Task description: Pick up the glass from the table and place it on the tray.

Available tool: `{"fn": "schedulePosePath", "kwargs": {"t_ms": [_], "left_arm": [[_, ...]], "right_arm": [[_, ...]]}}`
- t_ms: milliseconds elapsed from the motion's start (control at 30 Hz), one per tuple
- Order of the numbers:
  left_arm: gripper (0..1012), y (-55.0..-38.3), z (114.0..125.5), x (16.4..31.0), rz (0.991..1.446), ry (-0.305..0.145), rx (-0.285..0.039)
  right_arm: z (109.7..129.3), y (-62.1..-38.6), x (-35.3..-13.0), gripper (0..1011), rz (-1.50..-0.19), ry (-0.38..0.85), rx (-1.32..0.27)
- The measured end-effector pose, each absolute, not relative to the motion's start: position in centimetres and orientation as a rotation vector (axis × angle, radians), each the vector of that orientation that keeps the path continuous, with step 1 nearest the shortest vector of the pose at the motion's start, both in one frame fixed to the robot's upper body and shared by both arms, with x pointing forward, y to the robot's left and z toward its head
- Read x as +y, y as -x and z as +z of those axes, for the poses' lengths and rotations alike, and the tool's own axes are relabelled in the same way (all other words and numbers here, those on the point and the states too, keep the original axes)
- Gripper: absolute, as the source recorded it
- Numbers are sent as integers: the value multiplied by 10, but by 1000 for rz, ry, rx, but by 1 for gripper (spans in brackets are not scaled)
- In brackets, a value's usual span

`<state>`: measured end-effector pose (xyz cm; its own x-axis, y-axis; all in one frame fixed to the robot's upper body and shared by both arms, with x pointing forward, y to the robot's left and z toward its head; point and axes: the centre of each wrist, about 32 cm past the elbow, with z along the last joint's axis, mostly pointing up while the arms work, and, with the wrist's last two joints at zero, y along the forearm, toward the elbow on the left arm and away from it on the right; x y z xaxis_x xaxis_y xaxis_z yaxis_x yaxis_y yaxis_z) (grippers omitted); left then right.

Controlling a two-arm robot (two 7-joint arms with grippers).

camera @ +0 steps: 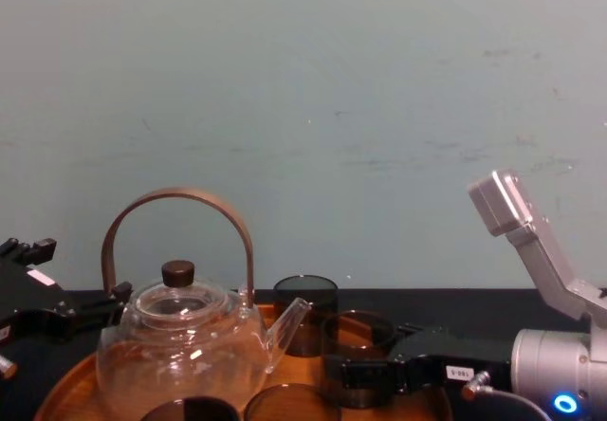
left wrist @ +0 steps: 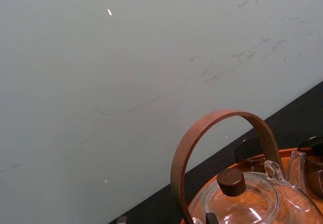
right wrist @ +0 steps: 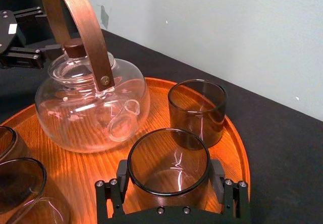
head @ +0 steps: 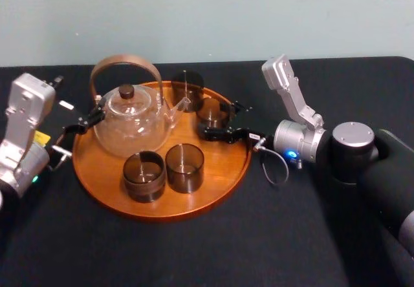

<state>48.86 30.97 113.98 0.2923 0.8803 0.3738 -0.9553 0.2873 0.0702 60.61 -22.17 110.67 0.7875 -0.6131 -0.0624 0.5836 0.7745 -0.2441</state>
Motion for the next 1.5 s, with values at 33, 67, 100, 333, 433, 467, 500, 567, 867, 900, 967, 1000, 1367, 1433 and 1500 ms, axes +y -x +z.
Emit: {"fn": "schedulePosePath", "kwargs": {"t_ms": [33, 67, 100, 333, 433, 467, 500, 567, 867, 900, 967, 1000, 1367, 1433, 1500], "left_arm": [[1010, -489, 1140, 310, 1248, -304, -285], [1009, -489, 1140, 310, 1248, -304, -285], [1010, -489, 1140, 310, 1248, -304, -285], [1010, -489, 1140, 310, 1248, -304, -285], [1010, -489, 1140, 310, 1248, -304, -285], [1010, -489, 1140, 310, 1248, -304, -285], [1009, -489, 1140, 310, 1248, -304, -285], [1009, -489, 1140, 310, 1248, -304, -285], [1009, -489, 1140, 310, 1248, -304, -285], [1009, -489, 1140, 310, 1248, -304, -285], [1010, -489, 1140, 310, 1248, -305, -285], [1009, -489, 1140, 310, 1248, -304, -285], [1009, -489, 1140, 310, 1248, -304, -285], [1009, -489, 1140, 310, 1248, -304, -285], [1009, -489, 1140, 310, 1248, -304, -285]], "right_arm": [[1107, -606, -222, 1002, -650, 217, 141], [1107, -606, -222, 1002, -650, 217, 141], [1107, -606, -222, 1002, -650, 217, 141], [1109, -605, -224, 1002, -643, 219, 154], [1112, -602, -227, 1002, -643, 229, 162], [1115, -600, -228, 1002, -645, 234, 164], [1116, -599, -229, 1002, -646, 238, 165], [1119, -595, -231, 1002, -647, 248, 166], [1124, -585, -239, 1002, -647, 286, 171], [1124, -584, -240, 1002, -649, 289, 173], [1123, -583, -242, 1002, -653, 295, 177], [1123, -582, -243, 1002, -654, 297, 178], [1124, -568, -269, 1002, -704, 290, 181], [1127, -564, -276, 1002, -722, 281, 175], [1129, -562, -281, 1002, -738, 274, 172]]}}
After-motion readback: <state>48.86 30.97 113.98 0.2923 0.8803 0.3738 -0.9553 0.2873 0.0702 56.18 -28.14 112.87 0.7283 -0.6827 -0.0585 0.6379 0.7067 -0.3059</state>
